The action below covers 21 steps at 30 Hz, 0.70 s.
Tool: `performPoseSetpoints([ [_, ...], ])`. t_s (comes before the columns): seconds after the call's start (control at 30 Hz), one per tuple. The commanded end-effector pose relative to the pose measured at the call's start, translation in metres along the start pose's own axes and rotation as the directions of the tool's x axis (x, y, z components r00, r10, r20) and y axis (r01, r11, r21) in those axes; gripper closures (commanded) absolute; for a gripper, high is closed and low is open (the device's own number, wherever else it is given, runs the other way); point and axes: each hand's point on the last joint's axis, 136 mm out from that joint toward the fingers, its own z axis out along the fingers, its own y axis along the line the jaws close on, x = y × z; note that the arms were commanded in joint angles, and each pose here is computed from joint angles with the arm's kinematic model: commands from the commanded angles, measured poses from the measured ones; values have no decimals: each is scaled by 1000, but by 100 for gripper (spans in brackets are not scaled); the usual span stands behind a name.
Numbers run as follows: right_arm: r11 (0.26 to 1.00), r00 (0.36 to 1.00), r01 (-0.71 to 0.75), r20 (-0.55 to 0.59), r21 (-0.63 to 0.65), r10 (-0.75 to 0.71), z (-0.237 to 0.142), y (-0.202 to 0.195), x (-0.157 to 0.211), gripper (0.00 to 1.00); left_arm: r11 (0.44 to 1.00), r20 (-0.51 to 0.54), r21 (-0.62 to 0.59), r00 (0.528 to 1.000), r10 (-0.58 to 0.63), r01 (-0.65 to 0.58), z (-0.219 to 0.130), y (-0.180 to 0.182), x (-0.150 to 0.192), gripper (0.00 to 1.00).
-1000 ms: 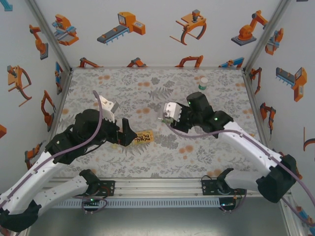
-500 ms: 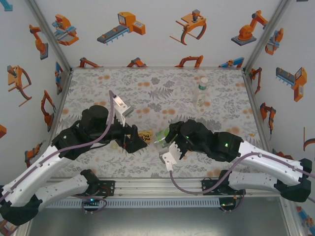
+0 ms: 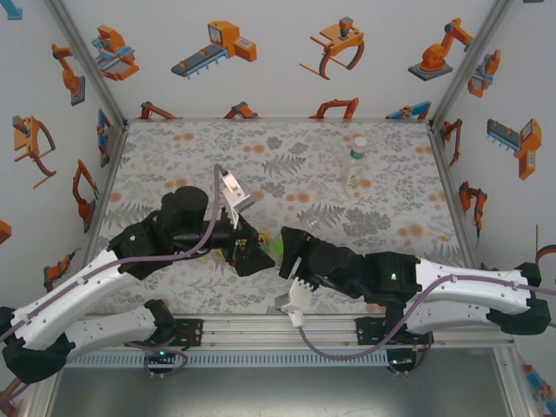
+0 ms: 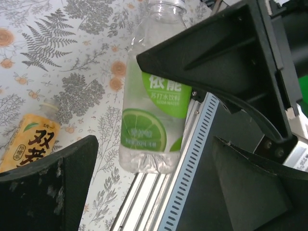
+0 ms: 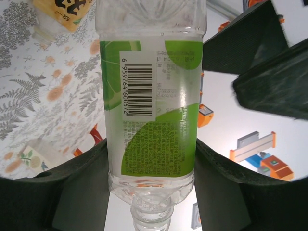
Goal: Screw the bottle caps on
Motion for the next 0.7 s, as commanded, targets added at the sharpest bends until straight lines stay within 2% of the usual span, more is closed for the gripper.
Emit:
performPoseSetpoints([
  [0.0,998,998,25,-52,51,-22,-7,-21,7,80,998,31,31,998,55,-56,-1,-11,-15,11],
  [0.27,1000,1000,-27,-2,-10,27,-18,-28,-6,83,994,11,8,994,112,-112,8,-16,-15,12],
  [0.67,997,997,-64,-32,31,65,-25,-44,-9,82,979,-63,40,977,204,-202,31,-26,-1,20],
])
